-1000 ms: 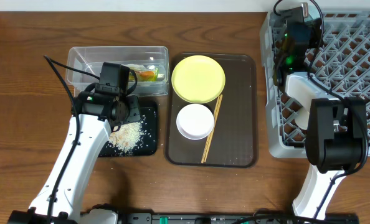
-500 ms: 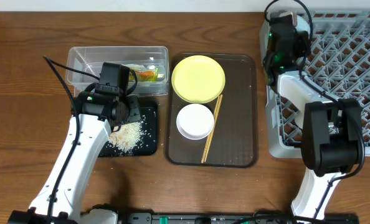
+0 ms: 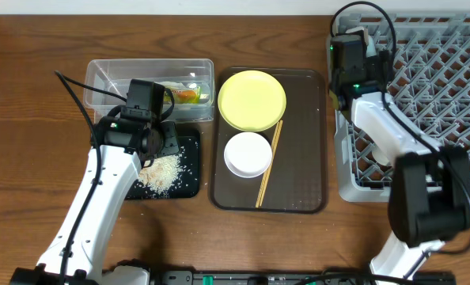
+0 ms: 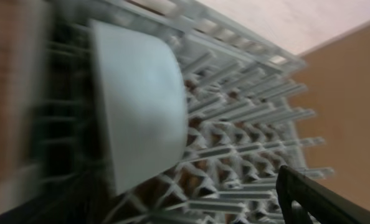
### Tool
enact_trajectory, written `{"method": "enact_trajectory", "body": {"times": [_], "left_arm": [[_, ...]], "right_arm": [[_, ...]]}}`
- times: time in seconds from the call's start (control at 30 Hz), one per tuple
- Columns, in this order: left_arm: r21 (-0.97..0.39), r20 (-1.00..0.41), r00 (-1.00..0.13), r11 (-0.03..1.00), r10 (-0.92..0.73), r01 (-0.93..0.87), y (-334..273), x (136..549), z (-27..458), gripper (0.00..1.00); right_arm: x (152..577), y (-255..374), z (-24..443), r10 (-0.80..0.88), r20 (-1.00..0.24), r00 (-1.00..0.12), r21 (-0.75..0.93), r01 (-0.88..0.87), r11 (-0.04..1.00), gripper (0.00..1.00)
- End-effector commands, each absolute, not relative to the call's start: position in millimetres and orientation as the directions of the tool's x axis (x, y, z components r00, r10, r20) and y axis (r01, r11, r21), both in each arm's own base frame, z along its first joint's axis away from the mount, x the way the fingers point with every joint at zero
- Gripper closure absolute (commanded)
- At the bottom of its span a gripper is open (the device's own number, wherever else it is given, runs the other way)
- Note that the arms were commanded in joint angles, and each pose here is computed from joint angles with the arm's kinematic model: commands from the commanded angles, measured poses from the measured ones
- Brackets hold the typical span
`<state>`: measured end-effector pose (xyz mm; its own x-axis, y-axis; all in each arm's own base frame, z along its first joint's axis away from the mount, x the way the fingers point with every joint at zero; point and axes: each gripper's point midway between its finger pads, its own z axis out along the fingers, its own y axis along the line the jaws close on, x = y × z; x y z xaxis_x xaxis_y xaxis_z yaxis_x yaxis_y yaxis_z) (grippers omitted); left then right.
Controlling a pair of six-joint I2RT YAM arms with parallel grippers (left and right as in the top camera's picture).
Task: Sort waste into correct bins and load items into the dishwasher rack
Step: 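Move the right gripper to the pink-white bowl and grasp its rim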
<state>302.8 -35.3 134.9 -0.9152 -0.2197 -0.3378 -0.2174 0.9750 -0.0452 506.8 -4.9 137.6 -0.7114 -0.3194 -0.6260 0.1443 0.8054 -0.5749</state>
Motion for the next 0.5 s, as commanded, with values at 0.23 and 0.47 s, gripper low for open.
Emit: {"method": "enact_trajectory", "body": {"times": [0.23, 0.47], "left_arm": [[-0.041, -0.338, -0.913, 0.973, -0.227, -0.226, -34, 303, 134, 0.40], [-0.032, -0.317, -0.916, 0.968, -0.247, -0.250, -26, 298, 133, 0.40]], "right_arm": [[440, 148, 163, -0.269, -0.681, -0.681, 0.056, -0.415, 0.908, 0.25], [372, 197, 132, -0.303, -0.486, -0.820, 0.296, -0.480, 0.826, 0.28]]}}
